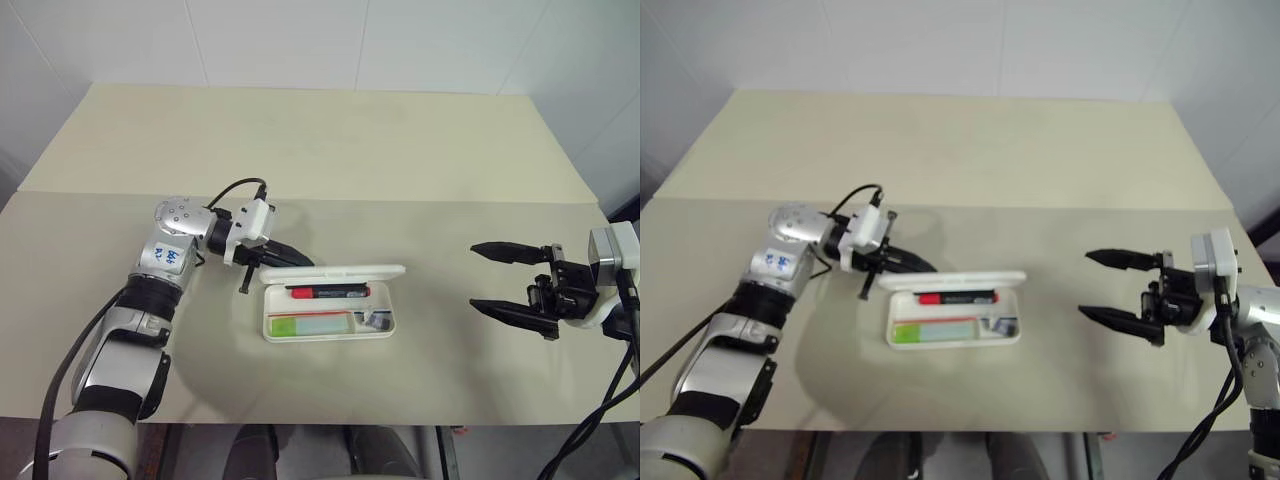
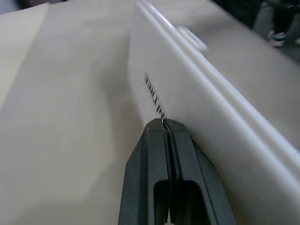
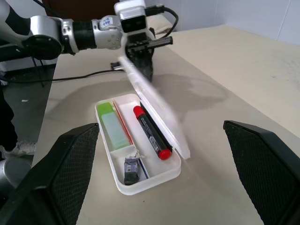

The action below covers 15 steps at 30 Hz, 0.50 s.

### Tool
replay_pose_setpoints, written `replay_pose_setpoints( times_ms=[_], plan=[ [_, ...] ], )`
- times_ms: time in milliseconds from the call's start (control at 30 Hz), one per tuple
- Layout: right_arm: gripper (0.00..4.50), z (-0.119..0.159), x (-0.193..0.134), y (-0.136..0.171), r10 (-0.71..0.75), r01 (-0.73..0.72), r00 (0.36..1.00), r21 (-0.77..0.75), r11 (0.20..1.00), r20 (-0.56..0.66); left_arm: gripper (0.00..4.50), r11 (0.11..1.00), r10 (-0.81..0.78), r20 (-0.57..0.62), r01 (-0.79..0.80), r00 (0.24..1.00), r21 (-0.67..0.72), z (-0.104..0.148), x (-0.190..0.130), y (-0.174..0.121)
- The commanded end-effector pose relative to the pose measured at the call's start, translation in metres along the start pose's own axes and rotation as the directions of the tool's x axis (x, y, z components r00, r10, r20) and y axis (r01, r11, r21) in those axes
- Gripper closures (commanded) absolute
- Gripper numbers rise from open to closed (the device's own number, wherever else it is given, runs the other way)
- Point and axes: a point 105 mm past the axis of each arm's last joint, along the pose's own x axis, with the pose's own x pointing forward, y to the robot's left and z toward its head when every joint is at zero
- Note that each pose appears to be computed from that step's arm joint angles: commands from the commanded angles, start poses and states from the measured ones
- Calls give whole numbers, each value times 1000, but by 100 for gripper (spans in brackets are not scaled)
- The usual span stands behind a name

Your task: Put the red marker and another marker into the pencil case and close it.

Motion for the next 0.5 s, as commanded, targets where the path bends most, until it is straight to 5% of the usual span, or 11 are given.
replay_pose_setpoints(
  times_ms=[33, 500],
  plan=[
    [0, 7, -3, 0, -13, 13, 1000, -36, 999, 1, 448, 986, -158, 19, 157, 987, 48, 17, 2, -20],
    [0, 5, 1, 1, 1, -1, 1000, -29, 1000, 4, 448, 954, -263, -221, 288, 939, 88, -24, 8, -46]
  ],
)
